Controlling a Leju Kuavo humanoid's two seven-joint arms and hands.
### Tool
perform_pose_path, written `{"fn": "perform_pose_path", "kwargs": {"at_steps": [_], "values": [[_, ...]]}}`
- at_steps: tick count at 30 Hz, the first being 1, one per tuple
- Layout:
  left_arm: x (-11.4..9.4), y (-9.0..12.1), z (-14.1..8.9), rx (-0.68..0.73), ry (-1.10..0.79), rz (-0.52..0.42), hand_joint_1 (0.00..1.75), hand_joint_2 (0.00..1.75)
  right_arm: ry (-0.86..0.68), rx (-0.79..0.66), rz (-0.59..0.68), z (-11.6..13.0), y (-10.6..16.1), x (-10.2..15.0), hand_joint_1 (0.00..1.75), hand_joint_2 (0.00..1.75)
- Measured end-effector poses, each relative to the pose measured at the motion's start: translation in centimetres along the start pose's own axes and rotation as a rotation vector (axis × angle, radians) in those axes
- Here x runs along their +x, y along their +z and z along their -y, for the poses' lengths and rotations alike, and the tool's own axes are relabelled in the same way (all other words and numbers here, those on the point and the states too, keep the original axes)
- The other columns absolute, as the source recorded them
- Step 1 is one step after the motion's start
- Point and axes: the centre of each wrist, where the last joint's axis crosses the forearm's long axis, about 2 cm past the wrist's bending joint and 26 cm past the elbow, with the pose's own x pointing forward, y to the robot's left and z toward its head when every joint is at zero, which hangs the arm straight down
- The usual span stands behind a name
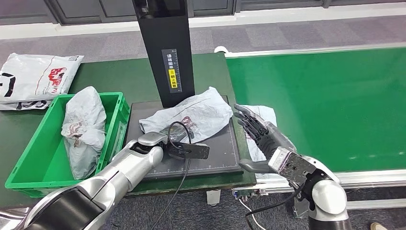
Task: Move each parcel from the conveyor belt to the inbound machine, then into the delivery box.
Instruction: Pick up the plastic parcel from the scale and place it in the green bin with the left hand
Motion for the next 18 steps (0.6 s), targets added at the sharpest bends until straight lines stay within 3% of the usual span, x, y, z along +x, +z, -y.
{"fn": "perform_pose_path", "kwargs": {"at_steps": [9, 16, 18], "values": [[0.1, -0.01, -0.11, 0.03, 0.0, 0.006, 1.75, 1.75, -0.003, 0.0, -0.019, -0.2, 0.23, -0.11, 0.0, 1.75], [0.32, 0.04, -0.63, 0.13, 0.024, 0.046, 1.75, 1.75, -0.002, 0.0, -0.029, -0.54, 0.63, -0.07, 0.0, 1.75], [0.37, 0.11, -0.94, 0.169, 0.045, 0.07, 0.87, 1.75, 0.003, -0.001, -0.032, -0.66, 0.83, 0.09, 0.0, 1.75]]}}
